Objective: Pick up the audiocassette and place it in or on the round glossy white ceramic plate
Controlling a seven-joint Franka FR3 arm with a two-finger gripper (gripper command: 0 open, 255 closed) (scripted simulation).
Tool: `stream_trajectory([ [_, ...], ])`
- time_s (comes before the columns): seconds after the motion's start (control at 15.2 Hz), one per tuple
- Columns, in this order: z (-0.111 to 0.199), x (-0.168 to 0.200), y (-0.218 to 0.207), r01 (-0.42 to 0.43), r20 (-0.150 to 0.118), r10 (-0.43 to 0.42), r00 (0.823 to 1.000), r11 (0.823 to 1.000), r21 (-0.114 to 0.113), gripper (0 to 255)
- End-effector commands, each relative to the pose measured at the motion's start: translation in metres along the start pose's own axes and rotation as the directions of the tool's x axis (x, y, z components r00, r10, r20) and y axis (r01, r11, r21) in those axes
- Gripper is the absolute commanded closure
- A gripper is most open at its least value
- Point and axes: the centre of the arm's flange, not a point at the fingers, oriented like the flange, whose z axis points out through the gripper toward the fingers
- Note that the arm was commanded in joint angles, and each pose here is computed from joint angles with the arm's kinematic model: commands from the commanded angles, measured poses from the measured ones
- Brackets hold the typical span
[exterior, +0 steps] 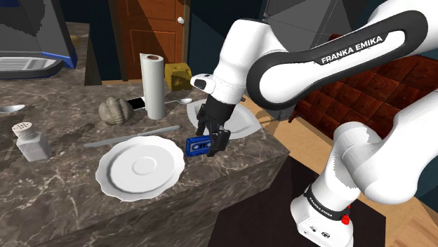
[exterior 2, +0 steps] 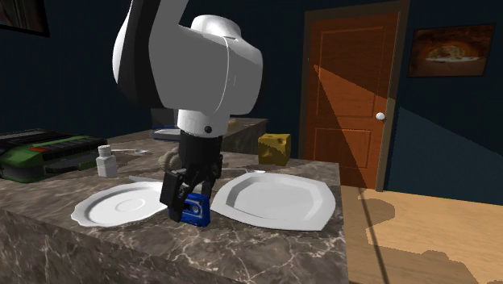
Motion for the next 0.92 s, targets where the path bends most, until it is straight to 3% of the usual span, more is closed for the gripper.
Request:
stream_trajectory([
  [0.0, 0.0002, 0.0000, 0.0000, 0.000, 0.000, 0.000, 1.000, 1.000, 0.000, 0],
  [0.2, 0.0002, 0.0000, 0.0000, 0.000, 0.000, 0.000, 1.000, 1.000, 0.000, 0],
  [0.26, 0.0002, 0.0000, 0.0000, 0.000, 0.000, 0.000, 1.000, 1.000, 0.000, 255],
  [0.86, 0.0002, 0.0000, 0.0000, 0.000, 0.000, 0.000, 1.000, 1.000, 0.000, 255],
])
